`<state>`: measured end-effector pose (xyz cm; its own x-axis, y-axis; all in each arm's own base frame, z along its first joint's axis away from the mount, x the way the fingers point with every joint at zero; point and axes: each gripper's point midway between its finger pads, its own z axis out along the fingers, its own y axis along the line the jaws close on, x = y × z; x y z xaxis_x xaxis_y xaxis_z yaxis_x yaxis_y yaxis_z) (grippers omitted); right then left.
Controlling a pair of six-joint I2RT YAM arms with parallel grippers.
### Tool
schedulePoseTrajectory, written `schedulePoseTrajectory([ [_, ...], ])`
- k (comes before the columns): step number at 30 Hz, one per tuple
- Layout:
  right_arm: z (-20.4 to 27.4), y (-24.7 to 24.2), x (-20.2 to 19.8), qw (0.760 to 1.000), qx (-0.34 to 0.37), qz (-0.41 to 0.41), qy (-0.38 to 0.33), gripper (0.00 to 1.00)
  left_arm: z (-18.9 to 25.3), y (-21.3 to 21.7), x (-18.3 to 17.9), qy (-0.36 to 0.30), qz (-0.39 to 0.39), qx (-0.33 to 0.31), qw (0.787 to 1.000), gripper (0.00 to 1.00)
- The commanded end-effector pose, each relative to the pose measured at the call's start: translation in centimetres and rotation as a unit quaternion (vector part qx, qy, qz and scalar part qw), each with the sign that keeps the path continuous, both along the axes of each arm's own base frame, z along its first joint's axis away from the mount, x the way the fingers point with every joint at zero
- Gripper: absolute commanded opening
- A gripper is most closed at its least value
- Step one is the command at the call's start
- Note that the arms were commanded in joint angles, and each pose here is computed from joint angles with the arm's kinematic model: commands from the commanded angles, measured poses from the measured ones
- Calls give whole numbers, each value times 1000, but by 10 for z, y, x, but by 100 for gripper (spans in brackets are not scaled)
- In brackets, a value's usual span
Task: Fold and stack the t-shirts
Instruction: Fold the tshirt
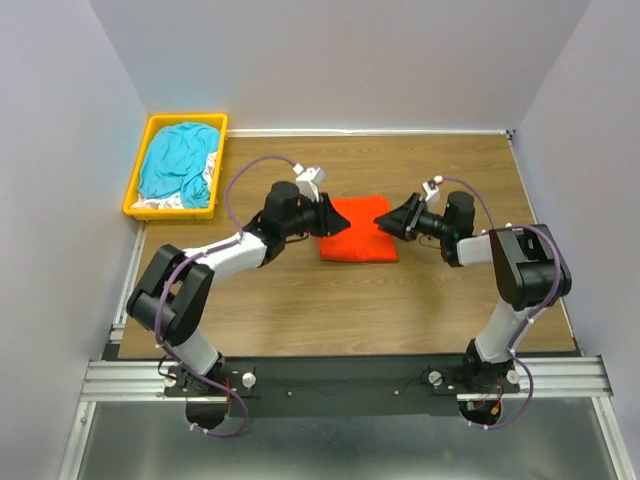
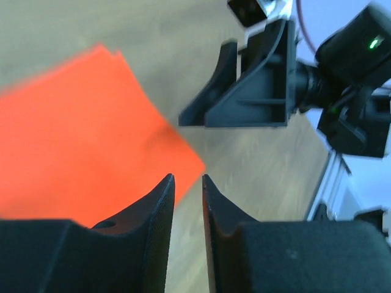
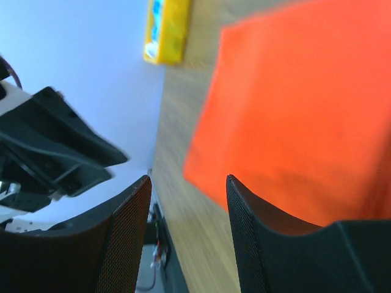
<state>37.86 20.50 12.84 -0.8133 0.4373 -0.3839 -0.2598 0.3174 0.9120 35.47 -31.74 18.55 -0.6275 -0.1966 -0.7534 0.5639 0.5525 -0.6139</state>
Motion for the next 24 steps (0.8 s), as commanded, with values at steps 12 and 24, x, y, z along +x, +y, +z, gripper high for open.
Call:
schedulePoseTrajectory([
  [12,-95,-17,-68,996,-35,29,73,57,-165,55,-55,179,61,46,981,22],
  [24,10,46,-63,996,17,87,-12,62,-65,65,-55,94,81,-3,992,49],
])
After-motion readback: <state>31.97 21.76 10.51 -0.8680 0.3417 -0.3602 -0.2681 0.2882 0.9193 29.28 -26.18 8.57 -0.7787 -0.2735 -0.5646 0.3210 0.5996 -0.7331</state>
